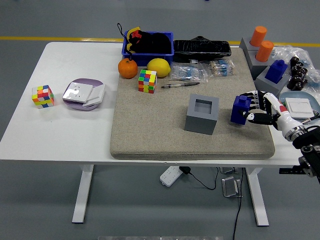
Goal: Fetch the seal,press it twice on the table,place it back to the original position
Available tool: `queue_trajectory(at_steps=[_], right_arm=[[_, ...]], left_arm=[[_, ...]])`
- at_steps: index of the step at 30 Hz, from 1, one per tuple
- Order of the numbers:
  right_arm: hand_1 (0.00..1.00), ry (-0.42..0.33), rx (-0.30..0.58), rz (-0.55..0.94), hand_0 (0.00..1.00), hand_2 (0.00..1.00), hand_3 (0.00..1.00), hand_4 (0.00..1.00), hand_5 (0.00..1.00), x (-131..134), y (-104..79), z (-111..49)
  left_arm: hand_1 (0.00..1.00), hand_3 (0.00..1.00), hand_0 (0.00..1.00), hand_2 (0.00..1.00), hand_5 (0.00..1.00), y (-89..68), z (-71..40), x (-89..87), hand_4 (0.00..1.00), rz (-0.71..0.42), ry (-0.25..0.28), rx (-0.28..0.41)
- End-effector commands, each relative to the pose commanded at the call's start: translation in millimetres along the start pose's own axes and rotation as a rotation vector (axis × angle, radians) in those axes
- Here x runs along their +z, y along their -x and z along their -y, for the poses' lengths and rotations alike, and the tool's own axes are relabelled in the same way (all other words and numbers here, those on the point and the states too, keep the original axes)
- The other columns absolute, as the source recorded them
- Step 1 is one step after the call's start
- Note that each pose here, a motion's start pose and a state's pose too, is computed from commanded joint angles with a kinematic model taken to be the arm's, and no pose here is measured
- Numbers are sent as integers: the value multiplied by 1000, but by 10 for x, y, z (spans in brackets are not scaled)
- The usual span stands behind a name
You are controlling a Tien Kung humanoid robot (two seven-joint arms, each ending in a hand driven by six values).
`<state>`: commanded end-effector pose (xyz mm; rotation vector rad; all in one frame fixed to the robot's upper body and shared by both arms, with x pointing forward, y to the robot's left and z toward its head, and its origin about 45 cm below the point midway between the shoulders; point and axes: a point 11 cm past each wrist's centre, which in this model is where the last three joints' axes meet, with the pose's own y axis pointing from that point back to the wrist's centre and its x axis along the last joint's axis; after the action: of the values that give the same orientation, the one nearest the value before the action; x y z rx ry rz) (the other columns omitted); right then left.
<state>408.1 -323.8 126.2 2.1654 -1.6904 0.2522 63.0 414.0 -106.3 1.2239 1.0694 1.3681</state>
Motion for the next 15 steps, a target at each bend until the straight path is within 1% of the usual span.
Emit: queue_trajectory(at_steps=[10, 12, 15], right_arm=[[411, 33, -9, -7, 510, 423, 486, 607, 2, 120, 49, -31], [407, 30, -9, -7, 510, 422, 481, 610, 2, 111, 45, -31], [407, 5, -4, -4, 510, 422, 481, 610, 2, 22, 7, -11]], left_arm=[[817, 840, 814, 790, 396, -10, -1, -14, 793, 2, -2, 2], [818, 840, 812, 790, 396, -6, 0, -13, 793, 1, -2, 1], [818, 840, 812, 790, 396, -2, 0, -12, 793, 1, -2, 0]])
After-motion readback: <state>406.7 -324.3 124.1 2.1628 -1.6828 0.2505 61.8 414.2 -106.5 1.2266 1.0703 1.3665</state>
